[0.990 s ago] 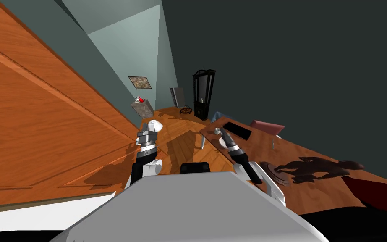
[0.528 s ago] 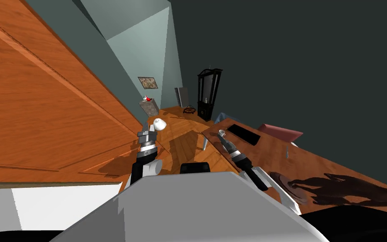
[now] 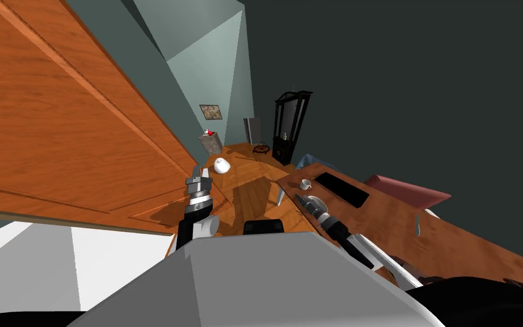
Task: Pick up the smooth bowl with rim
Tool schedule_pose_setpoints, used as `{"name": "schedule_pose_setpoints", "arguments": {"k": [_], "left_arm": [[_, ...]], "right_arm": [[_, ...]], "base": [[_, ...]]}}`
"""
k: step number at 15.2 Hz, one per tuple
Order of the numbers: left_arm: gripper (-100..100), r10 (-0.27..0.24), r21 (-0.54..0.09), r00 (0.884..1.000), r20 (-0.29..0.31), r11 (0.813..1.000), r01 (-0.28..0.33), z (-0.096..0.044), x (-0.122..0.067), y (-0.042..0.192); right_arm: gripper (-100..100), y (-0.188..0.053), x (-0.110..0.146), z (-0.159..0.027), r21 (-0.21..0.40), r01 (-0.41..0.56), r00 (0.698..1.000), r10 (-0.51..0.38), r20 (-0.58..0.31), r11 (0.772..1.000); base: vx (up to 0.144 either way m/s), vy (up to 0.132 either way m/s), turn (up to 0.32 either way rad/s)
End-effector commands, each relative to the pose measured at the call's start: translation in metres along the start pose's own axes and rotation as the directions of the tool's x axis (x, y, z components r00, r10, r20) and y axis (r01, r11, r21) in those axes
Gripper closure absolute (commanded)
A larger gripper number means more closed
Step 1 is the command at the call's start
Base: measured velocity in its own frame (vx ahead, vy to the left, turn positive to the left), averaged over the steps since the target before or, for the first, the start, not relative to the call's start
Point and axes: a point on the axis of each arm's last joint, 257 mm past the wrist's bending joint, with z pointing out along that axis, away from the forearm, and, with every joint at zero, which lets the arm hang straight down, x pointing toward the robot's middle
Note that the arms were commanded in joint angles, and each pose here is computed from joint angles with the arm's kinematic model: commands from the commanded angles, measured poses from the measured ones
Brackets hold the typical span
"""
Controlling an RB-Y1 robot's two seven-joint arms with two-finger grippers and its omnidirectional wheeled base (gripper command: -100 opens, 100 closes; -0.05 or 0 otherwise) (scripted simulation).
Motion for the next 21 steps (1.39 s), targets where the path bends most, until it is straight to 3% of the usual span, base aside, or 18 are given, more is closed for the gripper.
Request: {"name": "schedule_pose_setpoints", "arguments": {"k": [1, 4, 6, 7, 8, 9, 11, 12, 13, 14, 17, 19, 21], "left_arm": [[0, 0.000, 0.000, 1.000, 0.000, 1.000, 0.000, 0.000, 0.000, 0.000], [0, 0.000, 0.000, 1.000, 0.000, 1.000, 0.000, 0.000, 0.000, 0.000], [0, 0.000, 0.000, 1.000, 0.000, 1.000, 0.000, 0.000, 0.000, 0.000], [0, 0.000, 0.000, 1.000, 0.000, 1.000, 0.000, 0.000, 0.000, 0.000], [0, 0.000, 0.000, 1.000, 0.000, 1.000, 0.000, 0.000, 0.000, 0.000], [0, 0.000, 0.000, 1.000, 0.000, 1.000, 0.000, 0.000, 0.000, 0.000], [0, 0.000, 0.000, 1.000, 0.000, 1.000, 0.000, 0.000, 0.000, 0.000], [0, 0.000, 0.000, 1.000, 0.000, 1.000, 0.000, 0.000, 0.000, 0.000], [0, 0.000, 0.000, 1.000, 0.000, 1.000, 0.000, 0.000, 0.000, 0.000], [0, 0.000, 0.000, 1.000, 0.000, 1.000, 0.000, 0.000, 0.000, 0.000], [0, 0.000, 0.000, 1.000, 0.000, 1.000, 0.000, 0.000, 0.000, 0.000], [0, 0.000, 0.000, 1.000, 0.000, 1.000, 0.000, 0.000, 0.000, 0.000], [0, 0.000, 0.000, 1.000, 0.000, 1.000, 0.000, 0.000, 0.000, 0.000]], "right_arm": [[-100, -0.020, 0.023, -0.014, 0.042, 0.074, 0.994, -0.071, -0.079, 0.996], [-100, -0.036, 0.038, -0.026, 0.065, 0.129, 0.983, -0.119, -0.137, 0.990], [-100, -0.066, 0.064, -0.053, 0.098, 0.230, 0.947, -0.199, -0.252, 0.968], [-100, -0.066, 0.064, -0.053, 0.095, 0.237, 0.945, -0.206, -0.255, 0.967], [-100, -0.081, 0.076, -0.068, 0.103, 0.288, 0.918, -0.244, -0.313, 0.952], [-100, -0.081, 0.076, -0.068, 0.102, 0.289, 0.917, -0.245, -0.314, 0.952], [-100, -0.108, 0.097, -0.100, 0.103, 0.384, 0.851, -0.309, -0.424, 0.917], [-100, -0.108, 0.097, -0.100, 0.102, 0.386, 0.850, -0.311, -0.425, 0.917], [-100, -0.121, 0.106, -0.117, 0.095, 0.431, 0.811, -0.339, -0.476, 0.898], [-100, -0.121, 0.106, -0.117, 0.095, 0.431, 0.811, -0.339, -0.476, 0.898], [-100, -0.154, 0.127, -0.168, 0.053, 0.539, 0.684, -0.401, -0.609, 0.840], [-100, -0.154, 0.127, -0.168, 0.052, 0.541, 0.683, -0.402, -0.610, 0.840], [-100, -0.171, 0.138, -0.200, 0.012, 0.593, 0.596, -0.429, -0.678, 0.805]], "base": [[0.037, -0.022, 0.188], [0.038, -0.026, 0.161], [0.045, -0.026, 0.214], [0.047, -0.025, 0.189], [0.046, -0.027, 0.184], [0.040, -0.027, 0.138], [0.043, -0.023, 0.211], [0.043, -0.018, 0.181], [0.048, -0.023, 0.164], [0.044, -0.025, 0.121], [0.053, -0.011, 0.205], [0.045, -0.011, 0.102], [0.031, 0.001, 0.153]]}}
